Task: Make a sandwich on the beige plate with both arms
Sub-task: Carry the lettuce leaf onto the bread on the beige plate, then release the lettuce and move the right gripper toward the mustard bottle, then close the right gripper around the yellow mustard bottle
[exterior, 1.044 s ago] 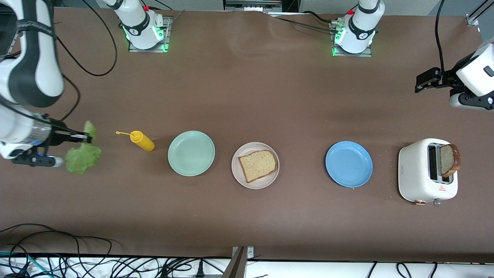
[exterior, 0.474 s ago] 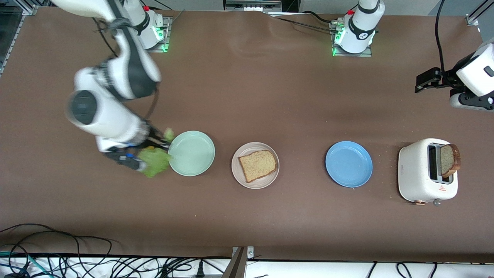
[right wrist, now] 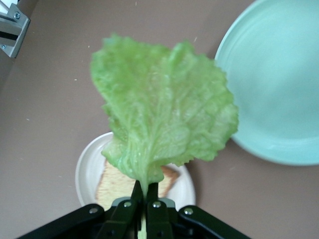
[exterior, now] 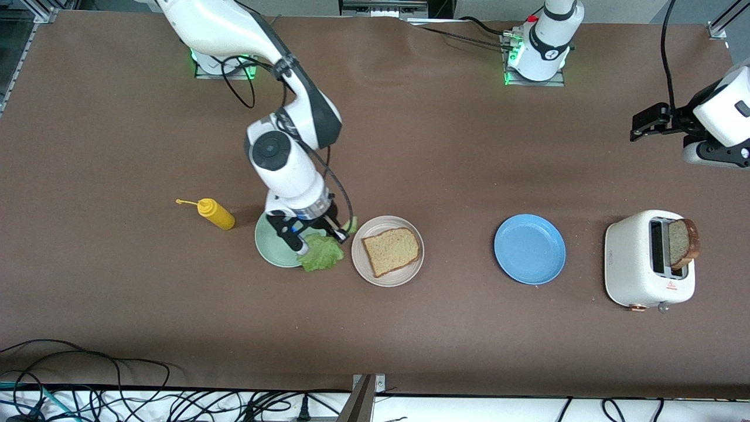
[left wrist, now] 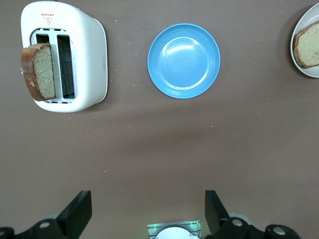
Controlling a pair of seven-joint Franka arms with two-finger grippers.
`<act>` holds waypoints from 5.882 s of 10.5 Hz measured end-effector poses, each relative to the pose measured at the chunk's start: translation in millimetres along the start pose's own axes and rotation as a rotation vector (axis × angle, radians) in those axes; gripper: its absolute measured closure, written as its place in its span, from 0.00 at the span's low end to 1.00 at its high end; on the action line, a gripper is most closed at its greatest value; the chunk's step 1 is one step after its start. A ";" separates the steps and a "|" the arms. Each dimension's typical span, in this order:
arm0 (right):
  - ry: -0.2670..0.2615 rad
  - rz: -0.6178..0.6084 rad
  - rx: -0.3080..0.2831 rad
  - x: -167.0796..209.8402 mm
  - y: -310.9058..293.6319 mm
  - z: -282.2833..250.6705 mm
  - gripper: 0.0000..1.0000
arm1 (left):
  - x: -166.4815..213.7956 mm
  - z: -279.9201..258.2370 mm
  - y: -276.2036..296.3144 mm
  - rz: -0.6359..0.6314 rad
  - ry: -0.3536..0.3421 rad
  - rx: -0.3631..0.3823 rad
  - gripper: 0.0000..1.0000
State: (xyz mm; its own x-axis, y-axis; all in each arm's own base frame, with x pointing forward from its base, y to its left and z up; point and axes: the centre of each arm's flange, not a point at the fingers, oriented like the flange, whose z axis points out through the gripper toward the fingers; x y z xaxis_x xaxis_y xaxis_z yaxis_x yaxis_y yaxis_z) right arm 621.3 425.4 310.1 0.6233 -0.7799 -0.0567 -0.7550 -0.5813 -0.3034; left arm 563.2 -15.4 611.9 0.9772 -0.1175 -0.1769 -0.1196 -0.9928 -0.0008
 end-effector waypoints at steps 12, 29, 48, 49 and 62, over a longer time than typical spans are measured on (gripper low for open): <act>-0.083 0.183 0.058 -52.3 -20.4 54.5 0.03 | -0.2 0.0 -2.6 -0.005 0.000 0.000 0.00; -0.146 -0.867 -0.498 234.1 97.6 -195.4 0.00 | 23.4 28.7 -64.9 -0.072 0.016 -0.017 0.00; -0.197 -1.688 0.475 420.0 426.3 -115.2 0.00 | 26.6 30.2 -55.6 -0.050 0.014 -0.016 0.00; -0.179 -1.724 0.551 418.9 434.6 -100.3 0.00 | 26.8 30.6 -55.6 -0.050 0.013 -0.017 0.00; 0.158 -1.933 1.241 379.5 424.5 28.0 0.00 | 27.9 31.8 -55.7 -0.049 0.012 -0.017 0.00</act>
State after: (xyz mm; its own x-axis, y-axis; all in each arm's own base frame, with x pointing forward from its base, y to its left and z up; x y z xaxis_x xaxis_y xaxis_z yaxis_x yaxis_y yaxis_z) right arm 543.1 -110.9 133.2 0.1462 0.2832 0.9478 0.9885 -0.0804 -0.1284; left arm 591.5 37.3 575.7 0.9839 -0.0688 -0.1651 -0.0685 -0.9976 0.0075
